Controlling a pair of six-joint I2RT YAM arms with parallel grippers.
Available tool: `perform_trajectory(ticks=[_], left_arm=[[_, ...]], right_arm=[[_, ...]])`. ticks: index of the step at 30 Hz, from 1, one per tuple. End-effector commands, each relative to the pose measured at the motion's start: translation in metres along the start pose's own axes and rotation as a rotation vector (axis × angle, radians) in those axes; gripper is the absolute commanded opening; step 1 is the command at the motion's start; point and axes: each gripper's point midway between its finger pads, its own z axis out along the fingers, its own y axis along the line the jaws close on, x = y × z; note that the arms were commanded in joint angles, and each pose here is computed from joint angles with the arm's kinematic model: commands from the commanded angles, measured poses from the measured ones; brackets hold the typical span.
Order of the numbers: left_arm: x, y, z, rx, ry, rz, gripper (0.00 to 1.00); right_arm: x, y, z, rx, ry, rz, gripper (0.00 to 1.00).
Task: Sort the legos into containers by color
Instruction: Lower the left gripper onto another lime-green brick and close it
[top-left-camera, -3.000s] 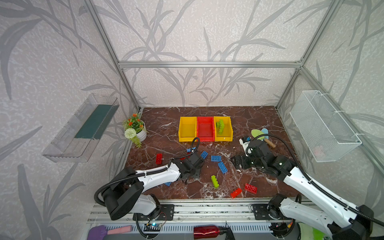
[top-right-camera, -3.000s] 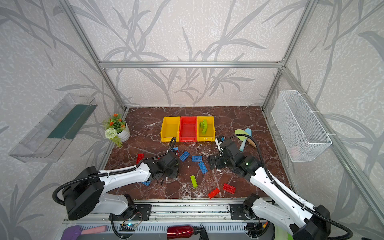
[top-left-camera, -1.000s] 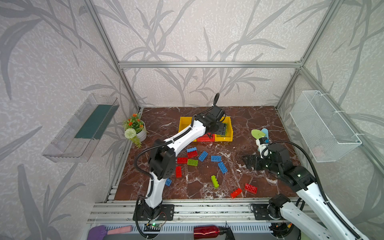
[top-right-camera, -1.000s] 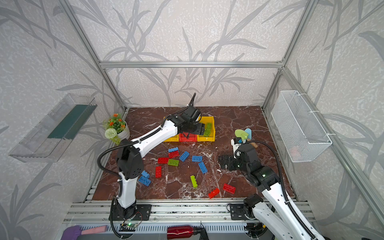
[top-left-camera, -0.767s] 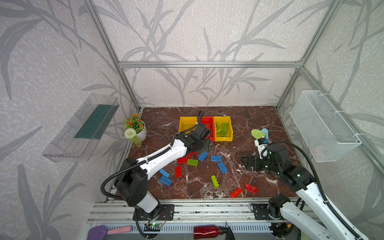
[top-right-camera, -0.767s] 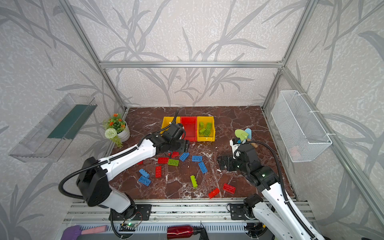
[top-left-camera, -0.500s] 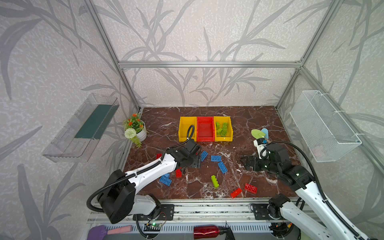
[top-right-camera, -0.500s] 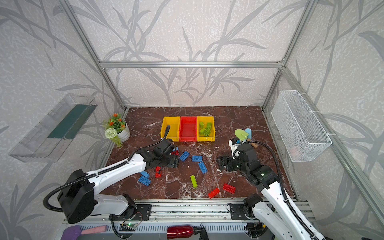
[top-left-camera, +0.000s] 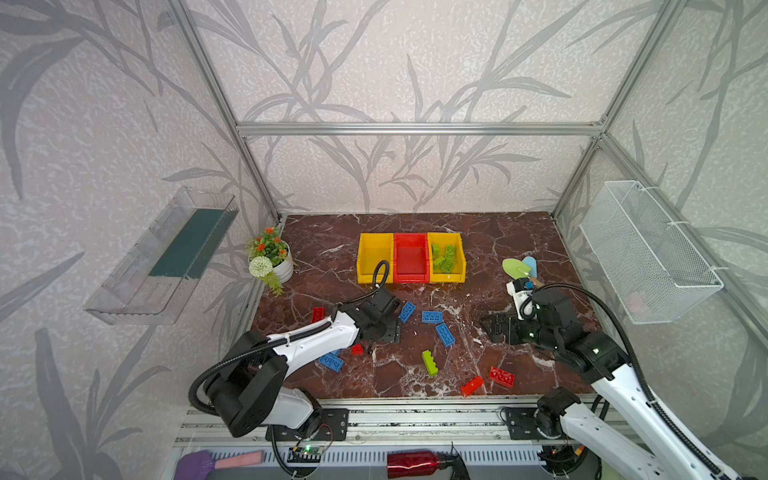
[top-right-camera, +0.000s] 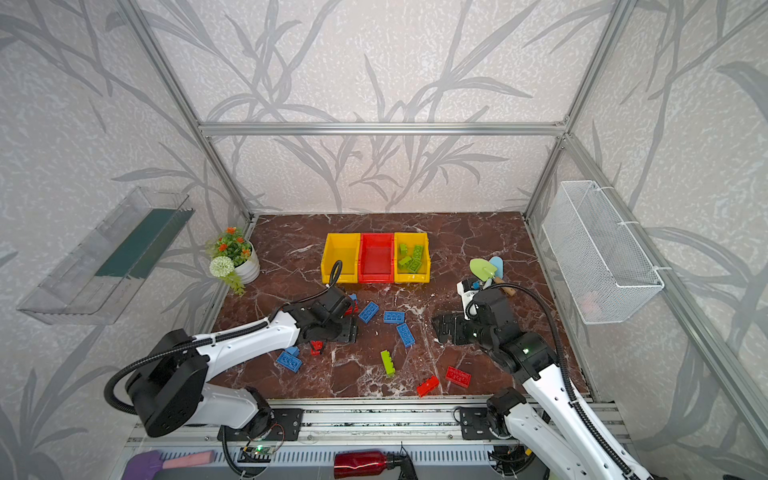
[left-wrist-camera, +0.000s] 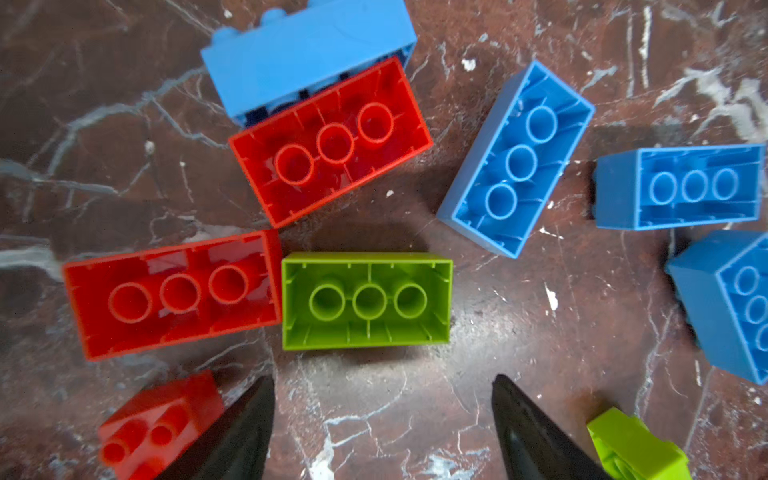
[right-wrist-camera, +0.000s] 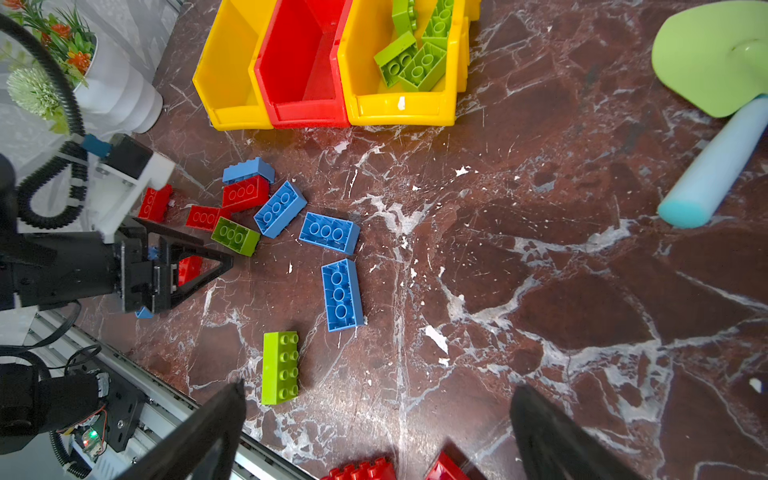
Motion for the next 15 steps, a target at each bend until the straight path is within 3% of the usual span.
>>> perform_trajectory(ticks=[1, 15], left_arm=[[-0.004, -0.001, 0.009, -0.012, -0.004, 0.005, 0.82], [-0.024, 0.007, 0.024, -0.063, -0.009, 0.049, 0.82]], right_arm=[[-0.002, 0.000, -0.007, 0.013, -0.004, 0.000, 0.99], [-0.002, -0.003, 0.002, 0.027, 0.013, -0.008, 0.99]])
